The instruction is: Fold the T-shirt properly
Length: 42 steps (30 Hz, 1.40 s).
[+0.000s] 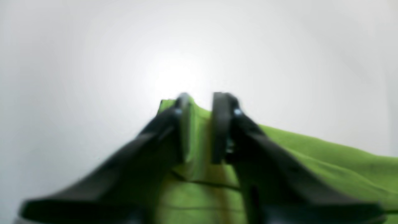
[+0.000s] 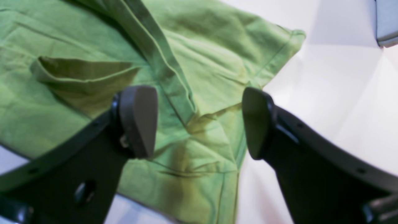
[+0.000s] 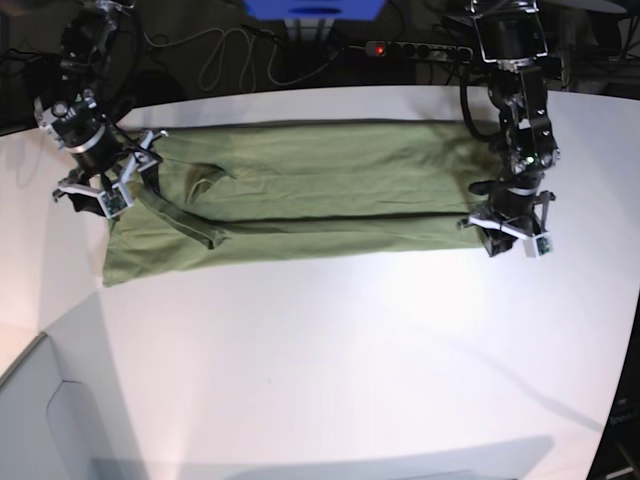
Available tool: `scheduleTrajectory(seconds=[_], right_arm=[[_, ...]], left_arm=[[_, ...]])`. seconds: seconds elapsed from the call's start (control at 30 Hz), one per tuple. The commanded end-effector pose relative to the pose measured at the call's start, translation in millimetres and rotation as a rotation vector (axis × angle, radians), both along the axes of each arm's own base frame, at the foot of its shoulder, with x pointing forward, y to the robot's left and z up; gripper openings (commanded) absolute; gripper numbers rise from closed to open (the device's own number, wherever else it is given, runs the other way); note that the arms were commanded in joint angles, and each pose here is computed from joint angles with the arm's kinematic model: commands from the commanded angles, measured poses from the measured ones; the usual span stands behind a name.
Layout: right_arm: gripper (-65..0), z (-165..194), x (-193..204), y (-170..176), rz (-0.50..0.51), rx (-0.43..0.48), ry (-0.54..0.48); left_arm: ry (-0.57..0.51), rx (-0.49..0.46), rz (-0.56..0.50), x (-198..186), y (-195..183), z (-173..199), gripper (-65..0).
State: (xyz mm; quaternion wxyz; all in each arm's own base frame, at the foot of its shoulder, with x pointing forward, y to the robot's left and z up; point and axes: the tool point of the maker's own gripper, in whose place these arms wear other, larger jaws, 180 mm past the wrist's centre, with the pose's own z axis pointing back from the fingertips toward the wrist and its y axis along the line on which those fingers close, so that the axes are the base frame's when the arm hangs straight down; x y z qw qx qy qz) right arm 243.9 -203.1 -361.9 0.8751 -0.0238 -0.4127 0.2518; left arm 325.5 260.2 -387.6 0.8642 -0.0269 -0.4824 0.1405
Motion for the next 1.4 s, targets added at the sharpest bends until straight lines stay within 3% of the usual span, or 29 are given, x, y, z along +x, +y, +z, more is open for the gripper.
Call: scheduleTrajectory(seconds=[0.0, 0.03, 0.93, 1.17, 1.37], right_arm=[[-23.9, 10, 5, 3, 0.029, 0.009, -0.037], [-23.9, 10, 5, 3, 0.029, 0.009, -0.037], [-23.9, 11, 5, 11, 0.025, 0.031, -0.044], [-23.9, 10, 5, 14, 0.023, 0.042, -0.044], [-23.9, 11, 6, 14, 0.023, 0.042, -0.047]], left_arm=[[-0.051, 0.014, -0.001, 8, 4, 14, -61.3], [-0.052, 0.014, 0.002, 8, 5, 15, -65.0], [-0.063, 0.070, -0.052, -37, -6, 33, -65.0], [-0.040, 0.094, 0.018, -54, 23, 31, -65.0], [-0.038, 0.097, 0.019, -55, 24, 31, -65.0]])
